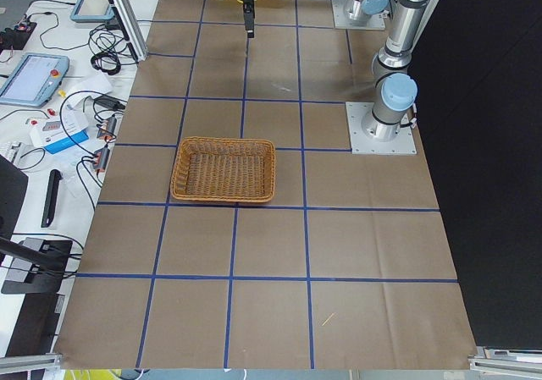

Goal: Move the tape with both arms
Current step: 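Lift the tape roll out and set it on the table center, then reach the left gripper to the tape roll while the right gripper withdraws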

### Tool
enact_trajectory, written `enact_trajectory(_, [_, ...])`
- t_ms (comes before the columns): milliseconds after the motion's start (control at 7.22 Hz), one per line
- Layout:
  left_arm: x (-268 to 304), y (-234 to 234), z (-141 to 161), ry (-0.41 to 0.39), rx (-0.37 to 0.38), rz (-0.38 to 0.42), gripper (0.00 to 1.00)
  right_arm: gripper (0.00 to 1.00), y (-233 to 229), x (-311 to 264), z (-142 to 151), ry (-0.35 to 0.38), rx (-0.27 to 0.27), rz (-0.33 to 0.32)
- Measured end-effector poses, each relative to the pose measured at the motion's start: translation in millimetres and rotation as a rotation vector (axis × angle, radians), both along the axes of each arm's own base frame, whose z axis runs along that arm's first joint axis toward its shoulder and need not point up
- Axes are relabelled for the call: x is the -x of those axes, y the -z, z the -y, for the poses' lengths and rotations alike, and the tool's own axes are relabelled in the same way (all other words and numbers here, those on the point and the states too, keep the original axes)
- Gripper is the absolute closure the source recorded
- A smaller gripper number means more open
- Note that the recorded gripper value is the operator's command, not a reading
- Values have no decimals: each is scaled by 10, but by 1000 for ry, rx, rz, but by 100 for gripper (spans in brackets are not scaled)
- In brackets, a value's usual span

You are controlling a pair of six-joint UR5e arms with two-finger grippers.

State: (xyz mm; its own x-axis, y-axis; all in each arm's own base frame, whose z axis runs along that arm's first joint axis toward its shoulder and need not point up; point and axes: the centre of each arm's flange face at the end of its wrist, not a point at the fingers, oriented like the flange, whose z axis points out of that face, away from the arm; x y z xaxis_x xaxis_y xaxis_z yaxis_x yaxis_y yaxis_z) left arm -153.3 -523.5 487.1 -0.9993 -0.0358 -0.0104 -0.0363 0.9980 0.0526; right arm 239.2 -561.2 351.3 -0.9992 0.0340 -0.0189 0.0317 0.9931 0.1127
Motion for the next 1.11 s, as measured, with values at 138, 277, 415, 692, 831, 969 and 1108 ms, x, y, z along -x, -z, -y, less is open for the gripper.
enact_trajectory(138, [-42, 1, 16, 28, 1, -2, 0, 88, 191, -413, -136, 29, -9, 18])
enact_trajectory(277, [-98, 6, 32, 47, 0, -4, 0, 19, 333, -711, -231, 91, -27, 51])
enact_trajectory(415, [-138, 30, 39, 45, -4, -5, 0, 0, 427, -957, -306, 145, -39, 79])
enact_trajectory(692, [-98, 160, 22, -25, -17, -6, 0, 0, 410, -995, -279, 134, -12, 105])
enact_trajectory(831, [-68, 225, 6, -61, -27, -6, 0, 0, 292, -760, -156, 96, 23, 110])
enact_trajectory(969, [-34, 311, 8, -77, -42, -7, 0, 0, 95, -351, 7, 40, 69, 110])
enact_trajectory(1108, [100, 419, 30, -92, -41, -21, 0, 0, -128, 187, 147, -8, 104, 108])
